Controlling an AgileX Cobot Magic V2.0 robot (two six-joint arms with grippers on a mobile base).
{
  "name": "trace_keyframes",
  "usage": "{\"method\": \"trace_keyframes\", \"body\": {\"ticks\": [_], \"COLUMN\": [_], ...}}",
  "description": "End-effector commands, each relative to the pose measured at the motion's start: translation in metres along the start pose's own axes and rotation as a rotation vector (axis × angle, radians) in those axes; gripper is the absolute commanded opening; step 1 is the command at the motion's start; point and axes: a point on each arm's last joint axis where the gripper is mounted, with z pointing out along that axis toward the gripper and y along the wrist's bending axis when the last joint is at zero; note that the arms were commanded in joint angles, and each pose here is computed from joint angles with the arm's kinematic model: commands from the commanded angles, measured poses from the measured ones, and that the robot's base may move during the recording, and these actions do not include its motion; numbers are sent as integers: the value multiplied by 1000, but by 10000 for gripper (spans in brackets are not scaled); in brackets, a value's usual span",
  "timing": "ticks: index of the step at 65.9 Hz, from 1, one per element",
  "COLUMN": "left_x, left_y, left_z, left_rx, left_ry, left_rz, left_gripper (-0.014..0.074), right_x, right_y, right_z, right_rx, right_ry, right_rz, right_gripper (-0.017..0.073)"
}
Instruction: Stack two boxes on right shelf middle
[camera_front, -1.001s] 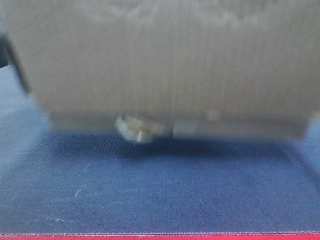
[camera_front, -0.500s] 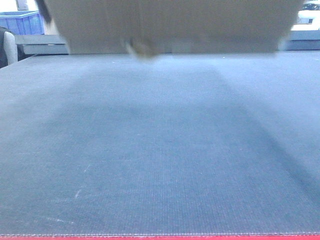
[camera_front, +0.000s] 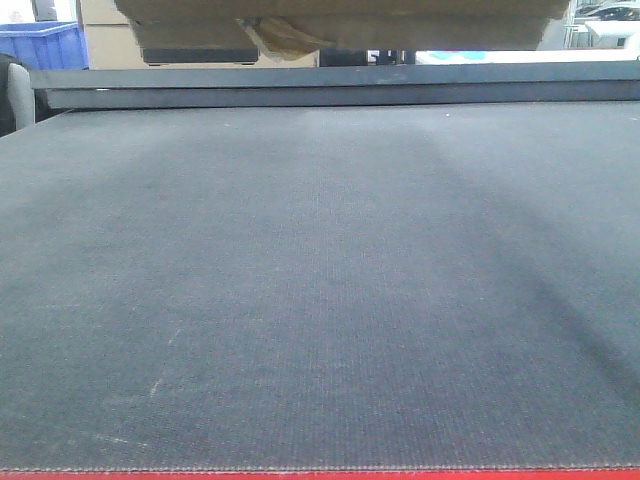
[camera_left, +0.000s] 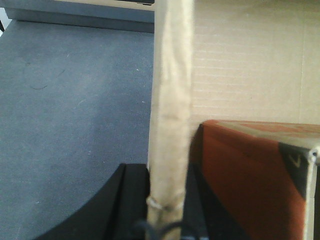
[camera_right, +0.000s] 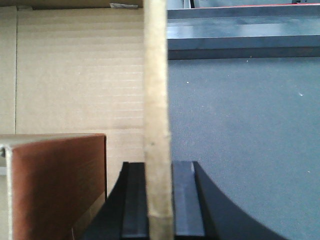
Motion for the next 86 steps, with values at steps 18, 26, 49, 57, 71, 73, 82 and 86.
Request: {"method": "trace_keyframes", "body": {"ticks": [18,26,49,57,71,73,82,86], "left_x": [-13,-13,-10,-10,-10,-11,-12,-12], "left_y": [13,14,17,17,17,16,16,16], "left_z": [-13,-13,-13,-13,-13,-13,-13,-13], "left_rx": [-76,-86,-123,-123,-119,-114,-108,-108], "left_ry": [-91,-88,-57,-57,-62,-68,-77,-77], "left_rz": [70,72,76,76,76,77,78,78], "left_gripper": [-111,-111,-111,-111,-111,-111,-111,-111], "right_x": [-8,-8,-13,-15,-17,-17,-17,-17], "right_y": [-4,-4,-1,1,2,2,2,2], "right_z": [-5,-5,-5,-6,-6,-6,-6,-6], "right_rx": [20,20,-12,-33,-47,-47,-47,-47], "right_ry": [-62,-62,-111,-143,-166,-166,-166,-166], "right_rz": [-29,-29,-30,-31,-32,-32,-32,-32], "right_gripper": [-154,-154,-154,-154,-154,-154,-154,-154]}}
